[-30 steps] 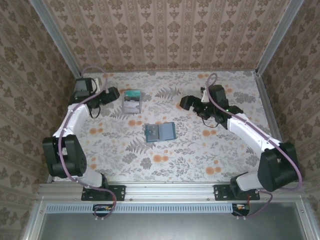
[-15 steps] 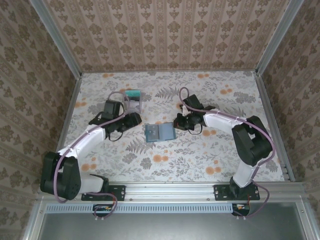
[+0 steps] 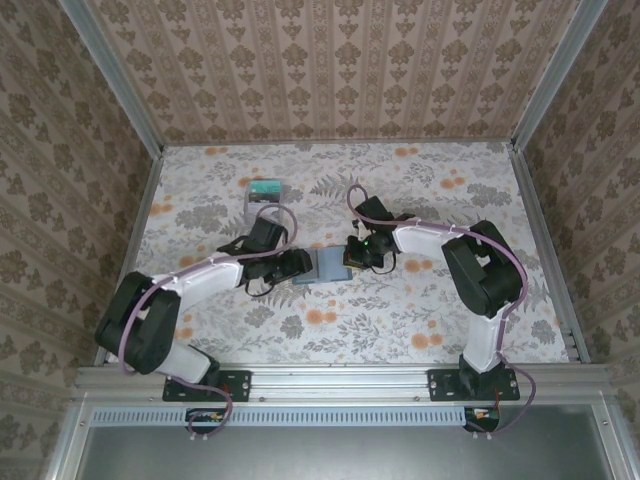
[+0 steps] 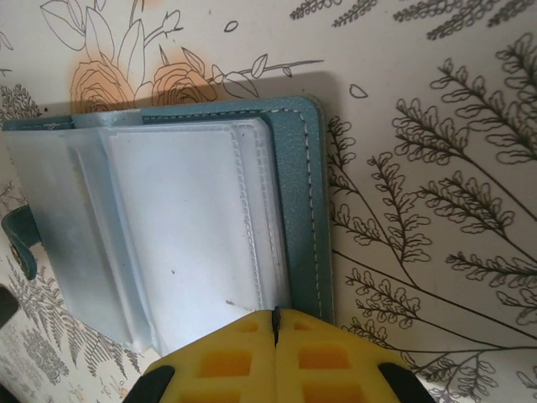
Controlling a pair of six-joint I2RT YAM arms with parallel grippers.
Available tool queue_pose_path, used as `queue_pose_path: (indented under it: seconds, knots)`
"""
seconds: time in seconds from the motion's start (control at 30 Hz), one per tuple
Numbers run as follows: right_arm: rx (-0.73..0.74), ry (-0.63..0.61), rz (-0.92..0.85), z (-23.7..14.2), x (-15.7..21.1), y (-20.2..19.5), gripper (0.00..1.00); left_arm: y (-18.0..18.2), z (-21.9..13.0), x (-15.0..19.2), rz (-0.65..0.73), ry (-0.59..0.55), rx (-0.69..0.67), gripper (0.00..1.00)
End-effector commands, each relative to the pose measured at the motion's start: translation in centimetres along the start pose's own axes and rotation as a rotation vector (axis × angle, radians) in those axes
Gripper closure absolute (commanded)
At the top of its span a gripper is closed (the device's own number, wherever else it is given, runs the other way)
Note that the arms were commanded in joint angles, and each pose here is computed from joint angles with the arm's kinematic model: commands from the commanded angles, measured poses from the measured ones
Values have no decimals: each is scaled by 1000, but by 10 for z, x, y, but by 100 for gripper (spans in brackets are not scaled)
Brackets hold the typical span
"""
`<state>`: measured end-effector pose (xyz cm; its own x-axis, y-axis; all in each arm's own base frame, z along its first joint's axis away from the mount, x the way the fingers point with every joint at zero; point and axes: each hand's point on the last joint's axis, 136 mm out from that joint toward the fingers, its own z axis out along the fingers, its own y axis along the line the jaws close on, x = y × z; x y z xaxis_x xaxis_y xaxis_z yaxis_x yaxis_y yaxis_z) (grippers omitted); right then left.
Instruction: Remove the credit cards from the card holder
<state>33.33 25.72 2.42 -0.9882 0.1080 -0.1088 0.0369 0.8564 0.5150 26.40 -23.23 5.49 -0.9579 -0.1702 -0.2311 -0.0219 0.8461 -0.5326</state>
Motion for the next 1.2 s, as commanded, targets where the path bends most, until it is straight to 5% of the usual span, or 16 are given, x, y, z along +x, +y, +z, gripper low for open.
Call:
queue_pose_path:
  seconds: [0.0,0.3,1.17]
  knots:
    - [41,-1,-2,-3,3,-6,100,-16,2,-12,-1,-15,25,38]
    - [51,-42,-42,-20,-4,0,100,-18,8,-14,36,7,7,39]
    - [83,25,-26,6,8,-18,100,-5,27,4,68,107,-49,40]
